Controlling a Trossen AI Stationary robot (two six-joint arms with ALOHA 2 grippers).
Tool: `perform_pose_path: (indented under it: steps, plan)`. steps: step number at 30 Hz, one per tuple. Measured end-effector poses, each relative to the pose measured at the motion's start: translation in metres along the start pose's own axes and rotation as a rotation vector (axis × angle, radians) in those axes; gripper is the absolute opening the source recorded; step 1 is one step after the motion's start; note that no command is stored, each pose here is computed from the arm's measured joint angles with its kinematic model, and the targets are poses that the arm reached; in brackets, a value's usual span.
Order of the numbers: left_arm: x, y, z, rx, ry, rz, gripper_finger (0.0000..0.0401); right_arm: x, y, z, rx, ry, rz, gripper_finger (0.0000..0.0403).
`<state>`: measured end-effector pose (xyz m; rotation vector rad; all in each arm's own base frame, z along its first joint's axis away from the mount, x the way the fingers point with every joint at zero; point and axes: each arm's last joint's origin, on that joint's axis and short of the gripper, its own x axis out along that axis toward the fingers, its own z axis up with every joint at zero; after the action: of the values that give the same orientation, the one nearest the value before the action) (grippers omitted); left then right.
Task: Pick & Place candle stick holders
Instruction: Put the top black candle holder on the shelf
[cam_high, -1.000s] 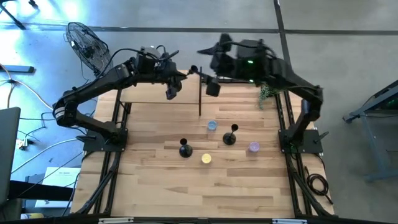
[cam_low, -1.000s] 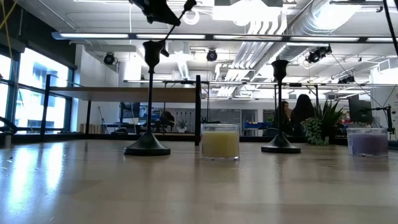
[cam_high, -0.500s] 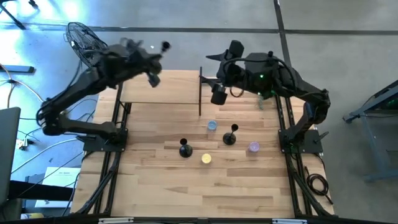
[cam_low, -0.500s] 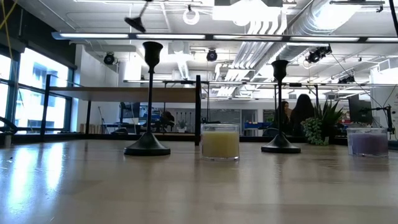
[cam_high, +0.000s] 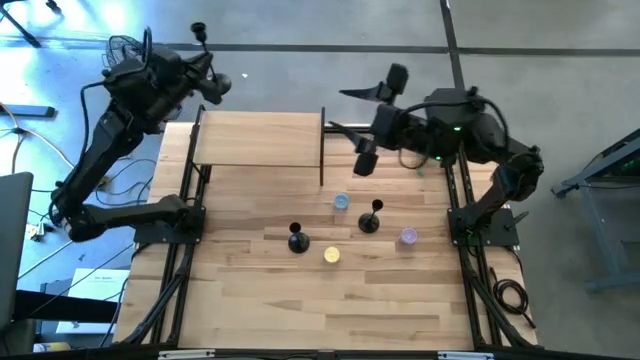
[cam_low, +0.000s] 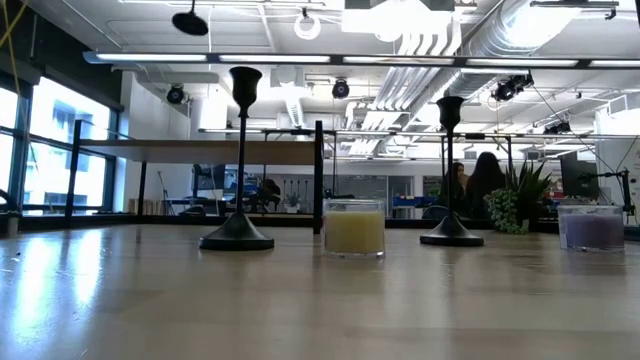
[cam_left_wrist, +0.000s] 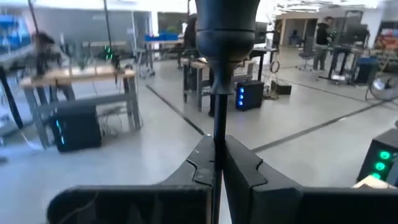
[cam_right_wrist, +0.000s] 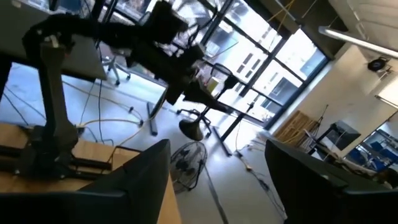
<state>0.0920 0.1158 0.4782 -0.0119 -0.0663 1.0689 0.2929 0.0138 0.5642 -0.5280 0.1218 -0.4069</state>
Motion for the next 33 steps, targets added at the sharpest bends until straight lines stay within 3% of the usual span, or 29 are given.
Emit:
perform_pose_path:
  steps: [4,11,24,33]
  plan:
    - [0.007,0.016,-0.025,-0.034,0.055,0.011,0.0005,-0.009,-0.002,0.001,0.011,0.004,0.012,0.0251]
    - [0.011,0.022,-0.044,-0.032,-0.001,0.004,0.0005,-0.009,0.001,-0.004,0.009,0.055,0.037,0.025]
    - [0.012,0.023,-0.05,0.01,0.036,0.026,0.0005,-0.012,0.004,-0.006,0.052,0.089,0.044,0.025]
    - [0.024,0.019,-0.052,0.008,0.024,0.139,0.0005,-0.012,0.004,-0.006,0.058,0.089,0.038,0.025]
